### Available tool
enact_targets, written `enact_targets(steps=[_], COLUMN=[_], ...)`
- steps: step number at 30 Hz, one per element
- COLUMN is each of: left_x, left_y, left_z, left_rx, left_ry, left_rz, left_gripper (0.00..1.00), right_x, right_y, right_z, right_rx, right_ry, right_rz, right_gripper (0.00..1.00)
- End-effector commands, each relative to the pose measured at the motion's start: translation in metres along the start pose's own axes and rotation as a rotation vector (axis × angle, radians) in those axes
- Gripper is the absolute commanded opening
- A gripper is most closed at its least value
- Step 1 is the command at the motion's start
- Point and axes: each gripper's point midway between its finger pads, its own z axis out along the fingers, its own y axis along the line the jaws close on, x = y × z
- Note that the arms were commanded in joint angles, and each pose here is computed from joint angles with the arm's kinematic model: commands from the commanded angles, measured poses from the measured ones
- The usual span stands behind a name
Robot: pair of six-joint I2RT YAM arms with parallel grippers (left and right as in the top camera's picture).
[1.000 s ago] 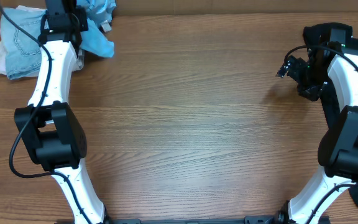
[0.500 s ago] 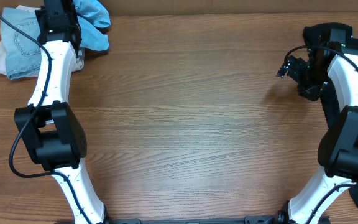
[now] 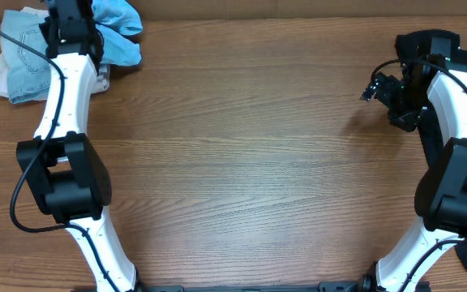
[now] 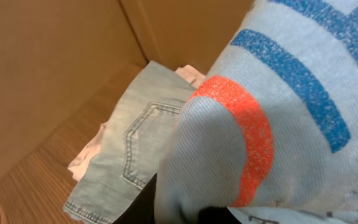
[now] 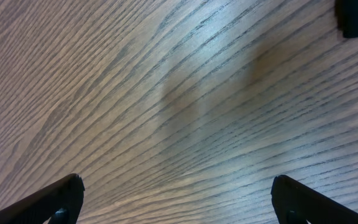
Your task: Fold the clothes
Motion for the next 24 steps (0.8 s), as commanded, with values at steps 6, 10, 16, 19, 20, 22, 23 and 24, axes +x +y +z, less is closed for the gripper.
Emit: enact_targets(steps=[6, 10, 16, 19, 20, 22, 23, 24], left_x=[-0.012, 0.000, 0.032, 0.047, 0.052, 0.060, 0.060, 0.060], left_y=[0.043, 0.050, 0.067, 0.075, 0.080, 0.088, 0.094, 0.099], left_z=[0.026, 0.042, 0.076, 0.096, 0.103, 0.113, 0.116, 0.117], left_rx=[0.010, 0.036, -0.003, -0.022, -0.031, -0.045, -0.053, -0.062], left_ry=[0.004, 0.038, 0.092, 0.098, 0.102, 0.109, 0.107, 0.104], left_rz=[-0.114, -0.120, -0.114, -0.080, -0.071, -0.059, -0.050, -0.041], left_gripper=[0.18, 0.18, 0.18, 0.19, 0.22, 0.26, 0.30, 0.43], right_x=[-0.008, -0.008, -0.008, -0.008, -0.008, -0.008, -0.008, -0.008], right_y=[0.009, 0.009, 0.009, 0.009, 0.009, 0.009, 0.009, 0.009], right_z=[-0.016, -0.016, -0.016, -0.016, -0.016, -0.016, -0.016, -0.016], right_rx=[-0.021, -0.021, -0.021, -0.021, -0.021, -0.021, -0.021, -0.021], right_ry=[-0.048, -0.048, -0.048, -0.048, -0.048, -0.048, -0.048, -0.048], right_rz=[-0.008, -0.008, -0.008, -0.008, -0.008, -0.008, -0.008, -0.008], right_gripper=[1.00, 1.00, 1.00, 1.00, 1.00, 1.00, 1.00, 1.00])
